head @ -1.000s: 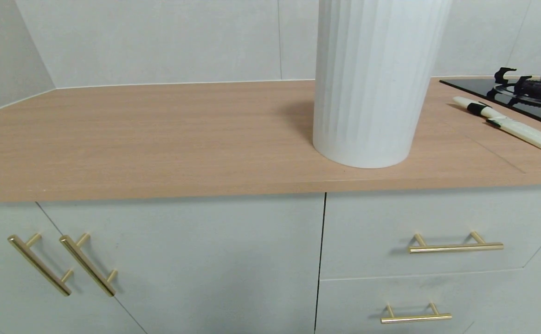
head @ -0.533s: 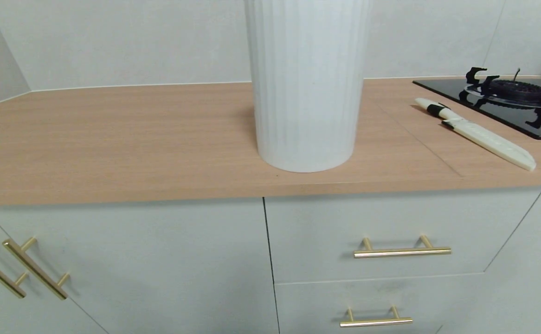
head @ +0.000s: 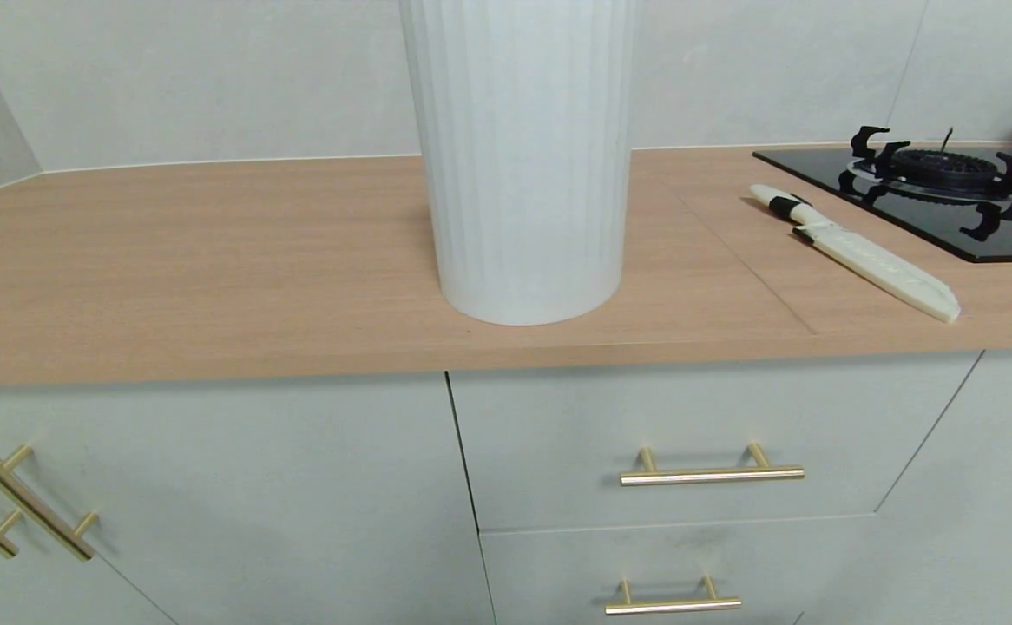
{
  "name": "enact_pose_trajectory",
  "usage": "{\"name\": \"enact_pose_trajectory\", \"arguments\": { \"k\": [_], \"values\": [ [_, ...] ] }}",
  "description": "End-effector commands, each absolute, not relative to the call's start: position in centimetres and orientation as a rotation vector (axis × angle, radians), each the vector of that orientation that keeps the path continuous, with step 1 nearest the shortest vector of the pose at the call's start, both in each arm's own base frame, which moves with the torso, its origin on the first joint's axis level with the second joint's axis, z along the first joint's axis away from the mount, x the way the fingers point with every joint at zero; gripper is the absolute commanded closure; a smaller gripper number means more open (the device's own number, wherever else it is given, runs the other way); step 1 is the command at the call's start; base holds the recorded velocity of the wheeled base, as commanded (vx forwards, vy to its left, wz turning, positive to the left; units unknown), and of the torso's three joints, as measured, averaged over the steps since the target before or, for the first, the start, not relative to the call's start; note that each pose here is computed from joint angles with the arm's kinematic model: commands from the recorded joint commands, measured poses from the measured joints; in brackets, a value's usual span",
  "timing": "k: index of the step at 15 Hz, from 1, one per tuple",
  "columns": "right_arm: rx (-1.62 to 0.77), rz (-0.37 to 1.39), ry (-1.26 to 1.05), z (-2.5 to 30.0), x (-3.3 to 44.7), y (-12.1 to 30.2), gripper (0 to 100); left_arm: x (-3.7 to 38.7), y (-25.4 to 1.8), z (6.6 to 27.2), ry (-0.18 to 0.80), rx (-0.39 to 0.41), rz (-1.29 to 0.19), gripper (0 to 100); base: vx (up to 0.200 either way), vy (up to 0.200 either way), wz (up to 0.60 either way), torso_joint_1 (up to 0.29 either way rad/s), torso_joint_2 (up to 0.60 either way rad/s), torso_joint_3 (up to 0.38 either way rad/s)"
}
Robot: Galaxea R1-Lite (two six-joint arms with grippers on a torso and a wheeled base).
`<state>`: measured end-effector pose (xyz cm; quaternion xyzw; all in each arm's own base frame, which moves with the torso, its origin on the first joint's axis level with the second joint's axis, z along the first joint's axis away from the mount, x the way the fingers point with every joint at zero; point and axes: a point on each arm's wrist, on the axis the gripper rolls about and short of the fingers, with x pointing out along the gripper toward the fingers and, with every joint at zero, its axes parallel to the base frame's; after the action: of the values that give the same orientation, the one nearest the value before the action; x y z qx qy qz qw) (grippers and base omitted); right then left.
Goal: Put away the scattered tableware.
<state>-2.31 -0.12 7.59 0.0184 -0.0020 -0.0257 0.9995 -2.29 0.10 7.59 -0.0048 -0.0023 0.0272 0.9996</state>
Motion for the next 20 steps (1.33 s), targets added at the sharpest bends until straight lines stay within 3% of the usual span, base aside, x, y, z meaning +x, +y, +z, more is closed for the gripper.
{"name": "enact_pose_trajectory", "arguments": {
  "k": [1,3,10,20],
  "values": [
    [0.037,-0.051,-0.002,7.59,-2.29,-0.12,0,-2.28,0.1,7.6,-0.005,-0.011,0.055,0,0.2,0.0,0.0,-0.002,0.0,0.002],
    [0.035,-0.051,-0.002,7.59,-2.29,-0.12,0,-2.28,0.09,7.6,-0.005,-0.011,0.057,0,0.2,0.0,0.0,-0.007,0.0,0.009],
    [0.031,-0.044,-0.002,7.59,-2.29,-0.11,0,-2.28,0.1,7.6,-0.005,-0.011,0.055,0,0.0,0.0,0.0,0.0,0.0,0.0],
    [0.031,-0.04,-0.001,7.57,-2.29,-0.1,0,-2.28,0.1,7.6,-0.005,-0.011,0.055,0,0.0,0.0,0.0,0.113,-0.39,-0.288]
  ]
}}
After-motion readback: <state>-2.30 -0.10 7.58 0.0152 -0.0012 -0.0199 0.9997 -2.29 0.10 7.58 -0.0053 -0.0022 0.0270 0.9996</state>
